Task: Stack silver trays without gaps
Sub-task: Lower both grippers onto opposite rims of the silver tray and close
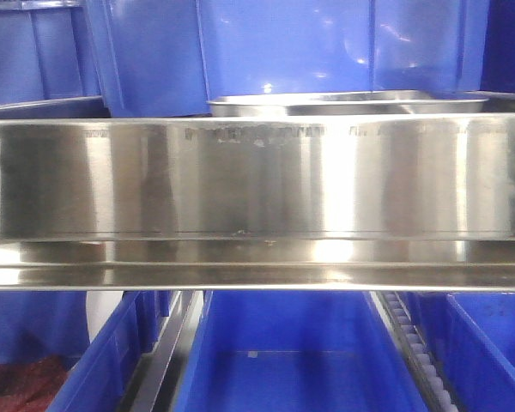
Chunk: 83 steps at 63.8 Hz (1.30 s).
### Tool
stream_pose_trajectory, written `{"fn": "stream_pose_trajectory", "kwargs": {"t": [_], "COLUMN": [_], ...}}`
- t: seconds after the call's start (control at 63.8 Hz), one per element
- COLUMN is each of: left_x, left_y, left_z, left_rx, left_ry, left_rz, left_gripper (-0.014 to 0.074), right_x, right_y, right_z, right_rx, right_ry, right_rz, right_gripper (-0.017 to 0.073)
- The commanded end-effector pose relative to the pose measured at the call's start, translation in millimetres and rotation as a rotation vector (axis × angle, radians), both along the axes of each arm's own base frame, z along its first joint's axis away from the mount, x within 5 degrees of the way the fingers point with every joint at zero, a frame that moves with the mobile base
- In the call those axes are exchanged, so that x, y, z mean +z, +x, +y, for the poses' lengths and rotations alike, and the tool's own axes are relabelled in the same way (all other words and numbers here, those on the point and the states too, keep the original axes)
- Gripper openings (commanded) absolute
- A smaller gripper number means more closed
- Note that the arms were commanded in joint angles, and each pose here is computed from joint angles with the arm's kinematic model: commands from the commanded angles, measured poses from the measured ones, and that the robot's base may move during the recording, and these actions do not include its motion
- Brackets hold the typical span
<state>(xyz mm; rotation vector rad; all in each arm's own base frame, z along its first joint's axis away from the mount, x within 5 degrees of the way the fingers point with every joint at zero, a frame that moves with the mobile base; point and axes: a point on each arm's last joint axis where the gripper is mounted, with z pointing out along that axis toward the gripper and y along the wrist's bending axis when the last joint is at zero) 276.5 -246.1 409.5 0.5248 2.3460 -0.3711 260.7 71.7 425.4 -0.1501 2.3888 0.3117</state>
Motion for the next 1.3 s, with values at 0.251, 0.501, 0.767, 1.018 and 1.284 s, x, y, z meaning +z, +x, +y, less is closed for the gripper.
{"fn": "stream_pose_trajectory", "kwargs": {"t": [0.251, 0.501, 0.767, 1.018, 1.284], "left_x": [-13, -37, -63, -77, -79], "left_y": [40, 64, 76, 80, 81], "left_z": [11.0, 6.6, -2.5, -7.7, -8.4], "left_rx": [0.223, 0.246, 0.247, 0.246, 0.246], "left_ry": [0.004, -0.006, 0.034, 0.045, 0.046], "left_rz": [0.092, 0.110, 0.161, 0.197, 0.201], "left_gripper": [0.0442, 0.0442, 0.0442, 0.0442, 0.0442], "right_x": [-18, -47, -70, -93, -109], "right_y": [60, 89, 108, 121, 129], "right_z": [8, 14, 17, 20, 22], "right_rx": [-0.047, -0.050, -0.055, -0.053, -0.050], "right_ry": [-0.073, -0.090, -0.103, -0.116, -0.129], "right_rz": [0.090, 0.131, 0.160, 0.206, 0.252], "right_gripper": [0.0613, 0.0613, 0.0613, 0.0613, 0.0613]}}
